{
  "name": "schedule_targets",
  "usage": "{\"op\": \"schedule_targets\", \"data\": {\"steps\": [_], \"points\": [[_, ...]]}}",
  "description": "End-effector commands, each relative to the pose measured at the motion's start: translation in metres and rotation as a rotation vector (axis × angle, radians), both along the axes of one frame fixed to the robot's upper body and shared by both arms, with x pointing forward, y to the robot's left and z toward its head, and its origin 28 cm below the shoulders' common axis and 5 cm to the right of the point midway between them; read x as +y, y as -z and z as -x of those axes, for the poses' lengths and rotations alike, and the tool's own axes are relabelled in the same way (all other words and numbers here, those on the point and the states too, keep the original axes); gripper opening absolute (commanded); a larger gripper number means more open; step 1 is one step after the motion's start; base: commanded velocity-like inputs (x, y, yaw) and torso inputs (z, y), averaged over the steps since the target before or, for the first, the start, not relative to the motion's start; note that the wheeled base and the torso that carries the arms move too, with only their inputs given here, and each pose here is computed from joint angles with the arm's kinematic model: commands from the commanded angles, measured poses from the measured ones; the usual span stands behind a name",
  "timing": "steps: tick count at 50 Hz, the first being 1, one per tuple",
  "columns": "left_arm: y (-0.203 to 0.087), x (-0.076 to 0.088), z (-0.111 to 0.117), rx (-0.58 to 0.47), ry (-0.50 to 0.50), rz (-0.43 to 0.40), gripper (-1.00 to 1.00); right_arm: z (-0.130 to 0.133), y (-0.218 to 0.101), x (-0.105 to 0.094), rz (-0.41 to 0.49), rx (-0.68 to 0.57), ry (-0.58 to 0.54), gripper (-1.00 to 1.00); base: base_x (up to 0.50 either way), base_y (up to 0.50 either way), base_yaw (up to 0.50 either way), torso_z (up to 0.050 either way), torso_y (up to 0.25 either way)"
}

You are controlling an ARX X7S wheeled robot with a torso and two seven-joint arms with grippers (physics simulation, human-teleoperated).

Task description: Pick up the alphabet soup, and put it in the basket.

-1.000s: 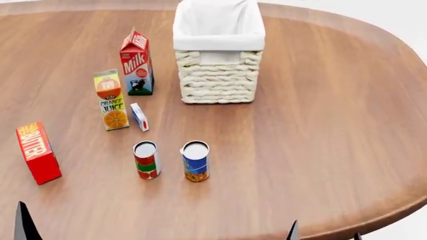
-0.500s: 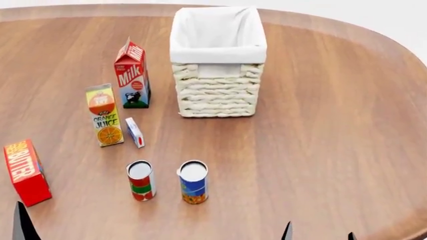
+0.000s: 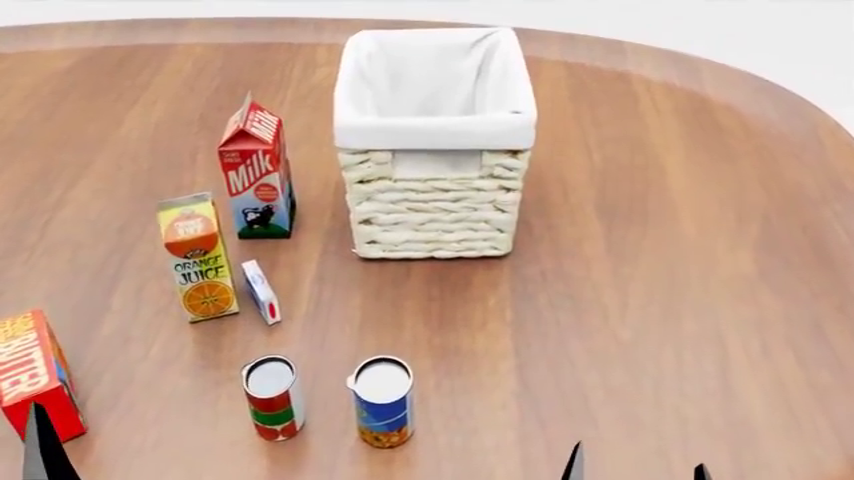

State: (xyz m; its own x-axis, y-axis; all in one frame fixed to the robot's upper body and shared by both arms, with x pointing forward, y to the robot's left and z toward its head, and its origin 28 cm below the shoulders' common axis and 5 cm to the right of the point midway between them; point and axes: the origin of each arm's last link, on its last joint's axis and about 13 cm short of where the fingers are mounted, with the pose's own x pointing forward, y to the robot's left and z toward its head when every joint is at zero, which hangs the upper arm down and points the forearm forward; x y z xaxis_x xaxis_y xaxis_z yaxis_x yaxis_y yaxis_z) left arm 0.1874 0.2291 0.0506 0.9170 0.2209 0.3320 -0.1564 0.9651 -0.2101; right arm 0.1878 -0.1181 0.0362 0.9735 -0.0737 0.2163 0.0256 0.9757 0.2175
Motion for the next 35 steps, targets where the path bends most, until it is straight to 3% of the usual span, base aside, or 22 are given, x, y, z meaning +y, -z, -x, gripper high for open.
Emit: {"op": "schedule_targets", "data": {"steps": [1, 35], "points": [[0.0002, 0.0001, -0.0006, -0.001, 0.000, 0.000, 1.00, -0.0009, -0.0001, -0.0004, -0.010, 0.003, -0.002, 1.00, 0.17, 0.00, 0.00, 0.000, 0.000], [-0.0004, -0.0006, 0.0006, -0.002, 0.000, 0.001, 1.00, 0.0006, 0.0014, 0.0030, 0.030, -0.006, -0.004, 1.00, 0.14, -0.08, 0.00, 0.000, 0.000]]}}
